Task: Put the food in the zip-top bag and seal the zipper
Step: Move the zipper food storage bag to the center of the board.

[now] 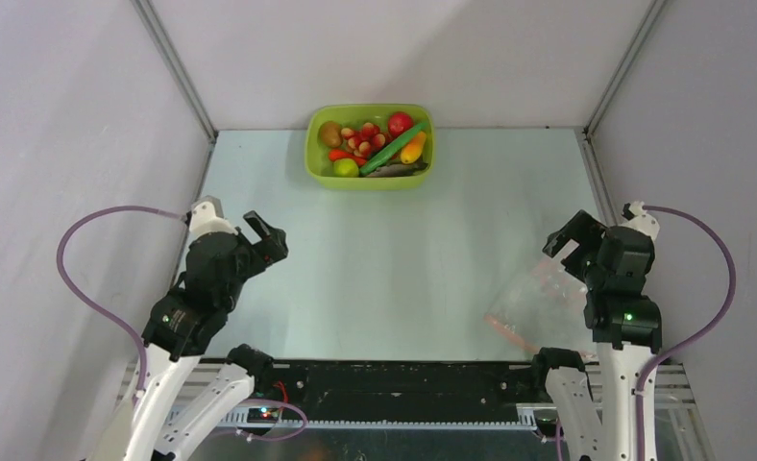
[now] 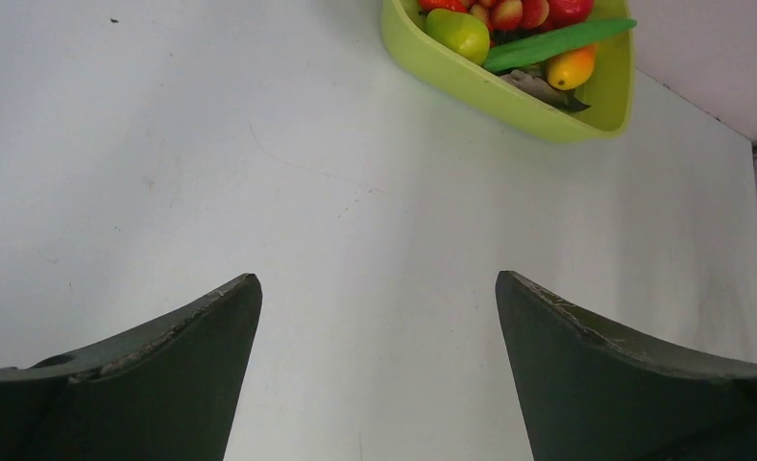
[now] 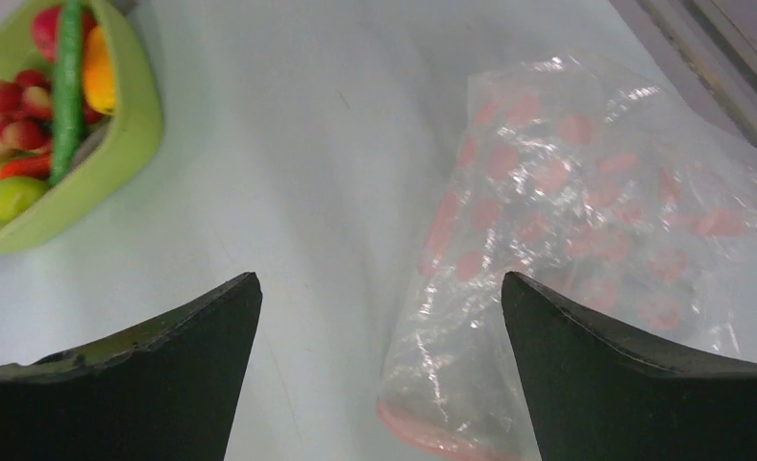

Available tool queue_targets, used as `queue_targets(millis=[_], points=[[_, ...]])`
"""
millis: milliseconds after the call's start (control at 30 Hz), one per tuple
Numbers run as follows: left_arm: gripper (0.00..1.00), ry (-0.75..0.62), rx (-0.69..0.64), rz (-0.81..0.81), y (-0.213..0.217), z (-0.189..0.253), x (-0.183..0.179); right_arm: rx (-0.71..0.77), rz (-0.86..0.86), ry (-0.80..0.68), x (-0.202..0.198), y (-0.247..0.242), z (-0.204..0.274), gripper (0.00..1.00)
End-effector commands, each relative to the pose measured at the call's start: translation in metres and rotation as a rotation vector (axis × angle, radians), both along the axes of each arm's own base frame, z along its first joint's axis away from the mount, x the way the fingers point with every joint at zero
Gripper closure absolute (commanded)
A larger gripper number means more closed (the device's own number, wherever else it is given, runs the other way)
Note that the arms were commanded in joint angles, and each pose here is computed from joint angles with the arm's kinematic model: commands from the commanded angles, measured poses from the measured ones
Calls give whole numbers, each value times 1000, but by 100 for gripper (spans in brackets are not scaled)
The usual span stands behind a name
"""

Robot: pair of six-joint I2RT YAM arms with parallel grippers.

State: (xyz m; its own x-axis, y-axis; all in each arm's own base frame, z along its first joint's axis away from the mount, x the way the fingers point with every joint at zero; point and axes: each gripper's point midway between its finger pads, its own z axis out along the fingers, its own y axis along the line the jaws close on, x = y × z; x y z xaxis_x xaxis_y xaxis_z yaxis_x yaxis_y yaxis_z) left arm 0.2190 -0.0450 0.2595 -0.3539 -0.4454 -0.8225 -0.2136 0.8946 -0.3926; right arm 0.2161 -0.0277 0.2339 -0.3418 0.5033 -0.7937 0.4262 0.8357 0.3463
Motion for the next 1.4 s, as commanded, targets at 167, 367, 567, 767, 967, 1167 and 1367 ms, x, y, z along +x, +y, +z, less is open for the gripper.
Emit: queue_targets(millis=[167, 367, 567, 767, 967, 1167, 1367], points=[[2, 19, -49, -3, -9, -9, 5, 2, 223, -269, 11, 36, 52, 0], [2, -1, -110, 47, -26, -3, 48, -8, 228, -257, 9, 35, 40, 0], [2, 46, -108, 11, -58, -4, 104, 1, 239, -163, 17, 35, 16, 0], [2, 151, -83, -46, -81, -26, 128, 63, 8, 51, 6, 7, -30, 0], [2, 173, -123, -97, -90, -52, 120, 24, -229, 384, -9, -31, -100, 0], [2, 208, -128, -103, -87, -75, 105, 53, -265, 377, 19, -34, -142, 0], [2, 210, -138, -112, -86, -78, 96, 75, -298, 440, 45, -25, -184, 0]])
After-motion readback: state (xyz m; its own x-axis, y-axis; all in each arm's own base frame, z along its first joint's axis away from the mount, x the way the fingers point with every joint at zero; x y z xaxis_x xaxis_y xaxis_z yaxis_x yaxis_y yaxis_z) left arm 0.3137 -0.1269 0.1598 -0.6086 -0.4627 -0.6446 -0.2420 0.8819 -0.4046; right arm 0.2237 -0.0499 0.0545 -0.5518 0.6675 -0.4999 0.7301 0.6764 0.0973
